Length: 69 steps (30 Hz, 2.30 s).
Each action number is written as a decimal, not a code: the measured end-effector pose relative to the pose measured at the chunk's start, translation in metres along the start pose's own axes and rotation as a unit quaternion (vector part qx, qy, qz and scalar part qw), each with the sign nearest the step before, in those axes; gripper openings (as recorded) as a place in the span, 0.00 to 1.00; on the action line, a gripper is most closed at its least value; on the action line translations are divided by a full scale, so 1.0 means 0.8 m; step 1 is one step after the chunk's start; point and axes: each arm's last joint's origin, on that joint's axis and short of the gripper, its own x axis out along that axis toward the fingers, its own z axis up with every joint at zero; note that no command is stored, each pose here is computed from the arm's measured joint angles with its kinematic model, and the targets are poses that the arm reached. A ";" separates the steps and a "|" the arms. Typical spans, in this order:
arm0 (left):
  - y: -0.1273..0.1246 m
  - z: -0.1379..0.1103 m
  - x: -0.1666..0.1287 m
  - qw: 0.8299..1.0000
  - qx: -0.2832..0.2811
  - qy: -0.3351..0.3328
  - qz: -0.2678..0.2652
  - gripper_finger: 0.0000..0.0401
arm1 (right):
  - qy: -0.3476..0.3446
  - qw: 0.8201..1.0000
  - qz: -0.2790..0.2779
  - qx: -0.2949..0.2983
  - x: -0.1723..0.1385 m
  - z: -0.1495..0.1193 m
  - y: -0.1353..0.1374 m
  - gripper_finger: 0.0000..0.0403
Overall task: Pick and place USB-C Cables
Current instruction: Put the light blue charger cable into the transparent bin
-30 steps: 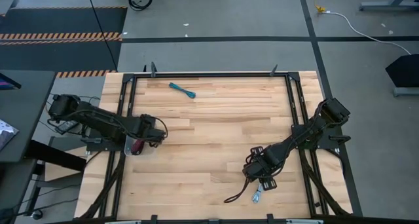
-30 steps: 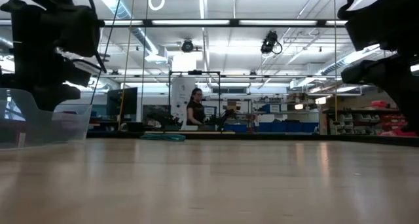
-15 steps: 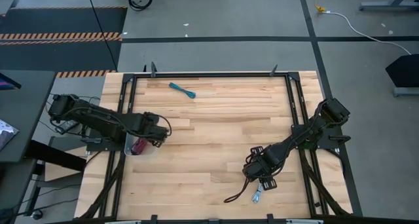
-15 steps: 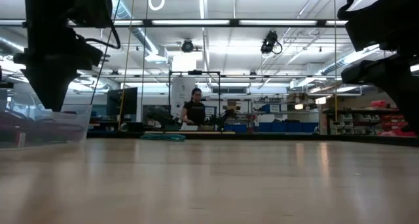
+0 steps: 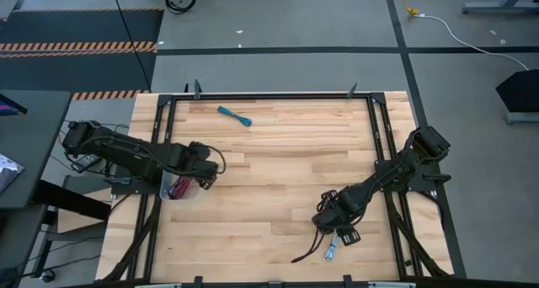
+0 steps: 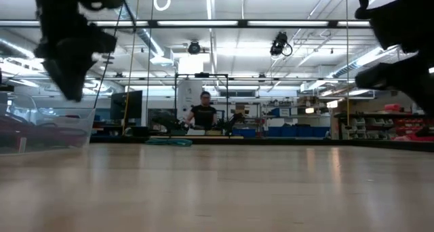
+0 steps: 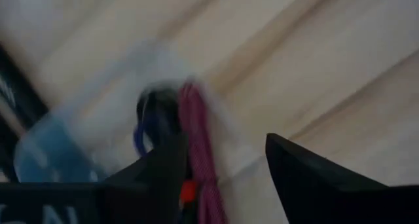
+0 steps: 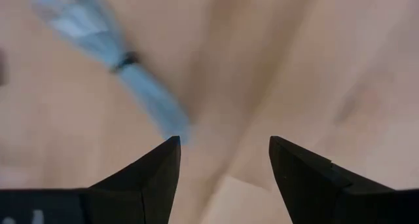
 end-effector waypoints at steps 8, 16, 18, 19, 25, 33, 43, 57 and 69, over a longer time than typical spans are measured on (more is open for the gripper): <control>-0.029 0.021 -0.075 0.976 0.080 -0.201 -0.023 0.46 | -0.006 0.998 0.053 -0.037 0.004 -0.004 0.038 0.59; -0.039 0.027 -0.090 0.963 0.066 -0.256 -0.043 0.46 | -0.054 0.995 -0.054 -0.061 0.007 -0.004 0.046 0.58; -0.040 0.027 -0.090 0.963 0.061 -0.259 -0.049 0.46 | -0.056 0.995 -0.053 -0.062 0.010 -0.005 0.045 0.58; -0.041 0.028 -0.091 0.962 0.057 -0.261 -0.053 0.46 | -0.058 0.995 -0.052 -0.062 0.012 -0.005 0.044 0.58; -0.057 0.028 -0.104 0.938 0.018 -0.334 -0.090 0.46 | -0.062 0.996 -0.038 -0.046 0.034 -0.016 0.037 0.58; -0.087 0.012 -0.108 0.900 -0.001 -0.431 -0.064 0.45 | -0.064 0.992 -0.052 -0.091 0.040 -0.020 0.037 0.29; -0.097 -0.013 -0.120 0.891 0.042 -0.444 -0.086 0.44 | -0.149 0.956 -0.181 -0.174 -0.004 0.025 0.029 0.06; -0.096 -0.057 -0.144 0.870 0.125 -0.461 -0.123 0.44 | -0.308 0.905 -0.250 -0.154 -0.102 0.105 -0.109 0.05; -0.122 -0.065 -0.116 0.866 0.196 -0.456 -0.060 0.44 | -0.476 0.820 -0.274 -0.163 -0.148 0.133 -0.126 0.05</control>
